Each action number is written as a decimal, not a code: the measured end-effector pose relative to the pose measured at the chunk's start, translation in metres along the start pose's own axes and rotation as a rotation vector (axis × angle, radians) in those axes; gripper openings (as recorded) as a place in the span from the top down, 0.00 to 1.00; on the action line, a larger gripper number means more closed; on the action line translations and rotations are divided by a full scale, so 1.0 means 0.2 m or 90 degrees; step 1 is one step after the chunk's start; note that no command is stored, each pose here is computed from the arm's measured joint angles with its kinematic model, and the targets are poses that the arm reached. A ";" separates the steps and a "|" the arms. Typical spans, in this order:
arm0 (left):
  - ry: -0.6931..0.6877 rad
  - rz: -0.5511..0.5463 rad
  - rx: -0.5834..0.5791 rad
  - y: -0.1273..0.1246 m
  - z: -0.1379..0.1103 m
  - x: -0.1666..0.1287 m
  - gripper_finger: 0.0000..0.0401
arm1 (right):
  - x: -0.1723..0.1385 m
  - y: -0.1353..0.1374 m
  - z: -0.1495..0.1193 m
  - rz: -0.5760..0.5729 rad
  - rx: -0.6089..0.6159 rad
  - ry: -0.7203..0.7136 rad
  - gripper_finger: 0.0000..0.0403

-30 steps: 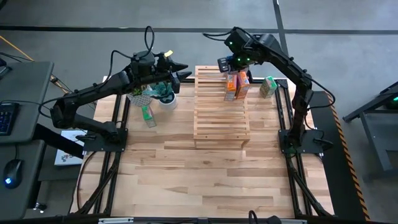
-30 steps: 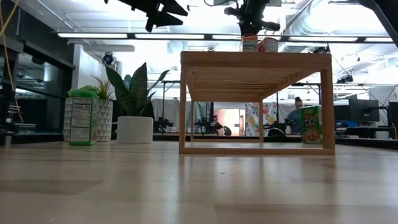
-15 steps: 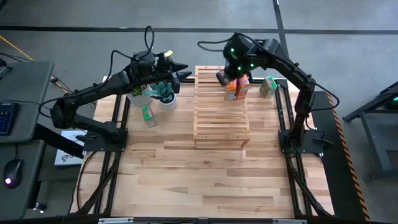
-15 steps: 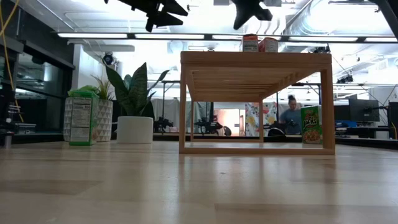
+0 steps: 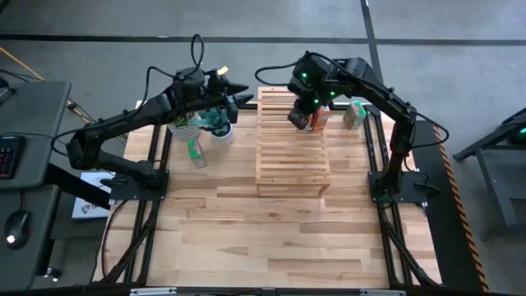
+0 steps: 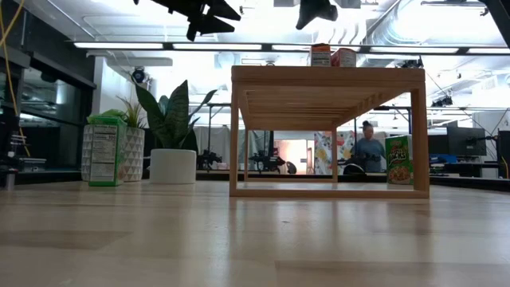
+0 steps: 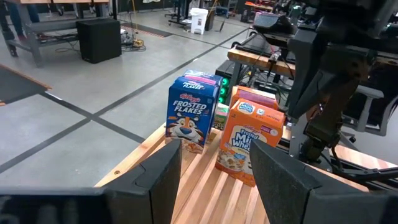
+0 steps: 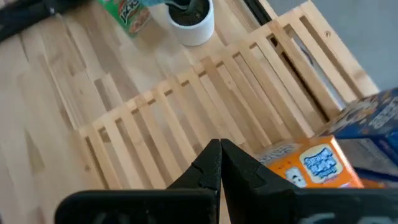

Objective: Stack cereal on shelf
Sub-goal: Adjust the orange cereal box on the shelf, then put the left green cereal box on the shelf

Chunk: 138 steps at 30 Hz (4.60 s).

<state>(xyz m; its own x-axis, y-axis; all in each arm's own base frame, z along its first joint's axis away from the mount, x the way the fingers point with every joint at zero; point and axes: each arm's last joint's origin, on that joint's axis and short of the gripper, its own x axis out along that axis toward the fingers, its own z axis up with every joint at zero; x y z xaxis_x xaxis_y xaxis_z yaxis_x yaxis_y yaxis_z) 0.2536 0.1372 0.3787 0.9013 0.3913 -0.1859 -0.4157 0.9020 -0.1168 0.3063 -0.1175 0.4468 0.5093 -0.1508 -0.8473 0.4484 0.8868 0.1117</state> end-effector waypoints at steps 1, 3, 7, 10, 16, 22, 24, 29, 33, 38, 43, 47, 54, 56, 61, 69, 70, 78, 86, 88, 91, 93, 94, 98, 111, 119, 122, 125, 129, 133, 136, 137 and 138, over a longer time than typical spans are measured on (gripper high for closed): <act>0.000 0.000 0.000 0.00 0.00 0.00 0.55 | 0.00 0.00 0.00 -0.001 -0.014 0.000 1.00; 0.000 0.000 0.000 0.00 0.00 0.00 0.55 | 0.00 0.00 0.00 -0.001 -0.043 0.000 1.00; 0.000 0.000 -0.001 0.00 0.00 0.00 0.55 | 0.03 -0.01 0.00 -0.025 -0.093 0.006 1.00; 0.000 0.000 -0.006 0.00 0.00 0.00 0.55 | 0.07 -0.02 -0.01 -0.030 -0.145 0.036 1.00; 0.000 0.000 -0.007 0.00 0.00 0.00 0.55 | 0.17 -0.02 -0.02 -0.036 -0.192 0.066 1.00; 0.000 0.000 -0.007 0.00 0.00 0.00 0.55 | 0.24 -0.04 -0.04 -0.075 -0.212 0.108 1.00; 0.000 0.000 -0.007 0.00 0.00 0.00 0.55 | 0.25 -0.04 -0.04 -0.074 -0.231 0.110 1.00; 0.000 0.000 -0.007 0.00 0.00 0.00 0.55 | 0.25 -0.04 -0.04 -0.079 -0.267 0.112 1.00; 0.000 0.000 -0.007 0.00 0.00 0.00 0.55 | 0.25 -0.04 -0.03 -0.083 -0.301 0.098 1.00; 0.000 0.000 -0.006 0.00 0.00 0.00 0.55 | 0.25 -0.04 -0.02 -0.081 -0.314 0.079 1.00; -0.001 0.000 0.016 0.00 0.00 0.00 0.55 | 0.23 -0.02 -0.02 -0.050 -0.326 0.059 1.00; -0.012 -0.007 0.031 0.01 0.02 -0.04 0.55 | 0.13 0.00 -0.01 -0.010 -0.305 -0.019 1.00; -0.011 -0.082 0.047 0.03 0.05 -0.13 0.55 | -0.08 0.01 -0.04 0.021 -0.239 -0.116 1.00; 0.000 -0.120 0.052 0.02 0.05 -0.16 0.55 | -0.13 0.01 -0.06 0.035 -0.221 -0.131 1.00; 0.013 -0.191 0.044 -0.01 0.06 -0.26 0.55 | -0.28 0.05 -0.13 0.058 -0.200 -0.166 1.00; -0.050 -0.143 -0.066 -0.02 -0.10 -0.43 0.55 | -0.46 0.05 -0.27 -0.020 -0.140 -0.177 1.00; -0.055 -0.127 -0.087 -0.01 -0.13 -0.45 0.55 | -0.48 0.05 -0.28 -0.035 -0.131 -0.177 1.00; 0.020 0.008 -0.149 0.00 -0.17 -0.61 0.55 | -0.57 0.01 -0.39 -0.117 -0.066 -0.157 1.00; 0.234 0.154 -0.199 0.01 -0.27 -0.70 0.48 | -0.65 -0.03 -0.46 -0.187 -0.004 -0.185 1.00; 0.274 0.171 -0.215 0.01 -0.30 -0.71 0.44 | -0.66 -0.03 -0.47 -0.197 0.010 -0.188 1.00; 0.314 0.189 -0.238 0.01 -0.33 -0.73 0.38 | -0.67 -0.04 -0.49 -0.218 0.023 -0.183 1.00; 0.329 0.215 -0.249 0.02 -0.35 -0.73 0.34 | -0.67 -0.04 -0.49 -0.231 0.031 -0.181 1.00; 0.338 0.235 -0.256 0.02 -0.35 -0.74 0.32 | -0.67 -0.04 -0.49 -0.233 0.032 -0.182 1.00; 0.363 0.343 -0.336 0.04 -0.44 -0.74 0.30 | -0.67 -0.04 -0.49 -0.237 0.029 -0.183 1.00; 0.369 0.483 -0.537 0.06 -0.72 -0.66 0.30 | -0.68 -0.05 -0.49 -0.267 0.035 -0.189 1.00; 0.376 0.511 -0.535 0.01 -0.75 -0.59 0.30 | -0.68 -0.05 -0.49 -0.267 0.035 -0.189 1.00; 0.382 0.542 -0.533 -0.01 -0.78 -0.56 0.30 | -0.68 -0.05 -0.49 -0.267 0.035 -0.189 1.00; 0.394 0.558 -0.531 -0.03 -0.80 -0.52 0.30 | -0.68 -0.05 -0.49 -0.268 0.035 -0.189 1.00; 0.411 0.584 -0.524 -0.05 -0.84 -0.48 0.30 | -0.68 -0.05 -0.49 -0.268 0.035 -0.189 1.00; 0.425 0.610 -0.519 -0.05 -0.87 -0.44 0.30 | -0.68 -0.05 -0.49 -0.269 0.035 -0.189 1.00; 0.445 0.622 -0.511 -0.05 -0.89 -0.41 0.30 | -0.68 -0.05 -0.49 -0.269 0.035 -0.189 1.00; 0.451 0.625 -0.508 -0.05 -0.90 -0.40 0.30 | -0.68 -0.05 -0.49 -0.269 0.035 -0.189 1.00; 0.456 0.629 -0.506 -0.05 -0.90 -0.39 0.30 | -0.68 -0.05 -0.49 -0.269 0.035 -0.189 1.00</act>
<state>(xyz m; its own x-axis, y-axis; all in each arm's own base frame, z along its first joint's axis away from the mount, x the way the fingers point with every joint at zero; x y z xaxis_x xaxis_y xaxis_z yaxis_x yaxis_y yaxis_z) 0.1649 0.0638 0.2182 0.0601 0.3923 -0.9179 -0.9884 -0.1048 -0.1095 0.1611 -0.0635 0.5094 0.4584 -0.6151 -0.6415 0.6940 0.6987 -0.1740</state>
